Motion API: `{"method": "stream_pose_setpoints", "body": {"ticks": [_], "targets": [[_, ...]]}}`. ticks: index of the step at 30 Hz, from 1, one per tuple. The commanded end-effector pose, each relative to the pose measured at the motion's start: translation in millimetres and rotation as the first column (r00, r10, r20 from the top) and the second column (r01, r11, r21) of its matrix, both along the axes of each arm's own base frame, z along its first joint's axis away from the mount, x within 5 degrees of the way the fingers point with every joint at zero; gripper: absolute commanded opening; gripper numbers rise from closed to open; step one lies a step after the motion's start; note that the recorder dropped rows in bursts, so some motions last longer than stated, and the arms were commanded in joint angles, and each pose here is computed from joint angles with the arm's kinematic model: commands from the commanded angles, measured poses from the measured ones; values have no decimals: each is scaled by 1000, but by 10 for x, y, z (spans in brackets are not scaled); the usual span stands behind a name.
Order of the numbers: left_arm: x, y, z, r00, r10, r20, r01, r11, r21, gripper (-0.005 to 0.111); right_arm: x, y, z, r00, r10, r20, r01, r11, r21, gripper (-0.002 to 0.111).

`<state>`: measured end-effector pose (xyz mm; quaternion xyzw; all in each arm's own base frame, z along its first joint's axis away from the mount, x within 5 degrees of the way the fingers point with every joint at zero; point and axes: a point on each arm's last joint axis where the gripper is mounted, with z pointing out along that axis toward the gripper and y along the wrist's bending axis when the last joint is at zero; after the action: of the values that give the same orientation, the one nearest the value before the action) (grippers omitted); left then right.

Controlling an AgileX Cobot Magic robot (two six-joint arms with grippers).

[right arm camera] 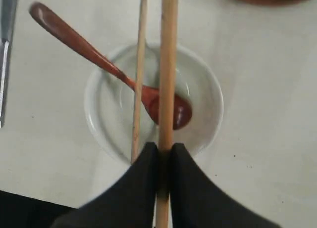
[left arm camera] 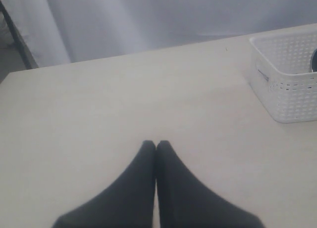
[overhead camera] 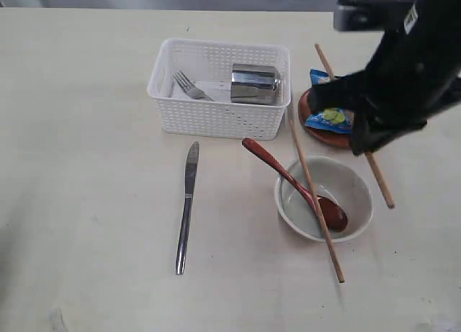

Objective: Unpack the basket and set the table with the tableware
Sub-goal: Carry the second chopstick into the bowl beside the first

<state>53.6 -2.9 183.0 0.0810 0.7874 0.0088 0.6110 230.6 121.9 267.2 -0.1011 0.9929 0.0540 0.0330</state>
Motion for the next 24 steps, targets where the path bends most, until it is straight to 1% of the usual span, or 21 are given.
{"method": "stream_pose_setpoints", "body": {"ticks": [1,3,4,5,7,10,14,19,24], "targets": [[-1,-1,-5,1000,1,2,-1,1000,-9,0,-155,-17,-467,997,-47,-55,50,997,54,0],[-1,-1,-5,1000,1,2,-1,1000,-9,0,-174,38,-563,997,-50,-58,57,990,128,0],[-1,-1,-5,1000,1,2,-1,1000,-9,0,-165,52,-583,997,-50,-59,57,989,138,0],[-1,-1,-5,1000,1,2,-1,1000,-9,0,-145,56,-609,998,-42,-53,49,990,134,0],[-1,-1,-5,1000,1,2,-1,1000,-9,0,-107,40,-697,998,-17,-58,22,996,89,0],[-1,-1,-5,1000,1,2,-1,1000,-9,0,-88,45,-795,996,-5,-84,11,998,69,0],[-1,-1,-5,1000,1,2,-1,1000,-9,0,-88,37,-892,998,-14,-67,18,997,69,0],[-1,-1,-5,1000,1,2,-1,1000,-9,0,-70,41,-899,999,-19,-43,22,997,77,0],[-1,-1,-5,1000,1,2,-1,1000,-9,0,-103,31,-927,998,-27,-62,31,997,75,0]]}}
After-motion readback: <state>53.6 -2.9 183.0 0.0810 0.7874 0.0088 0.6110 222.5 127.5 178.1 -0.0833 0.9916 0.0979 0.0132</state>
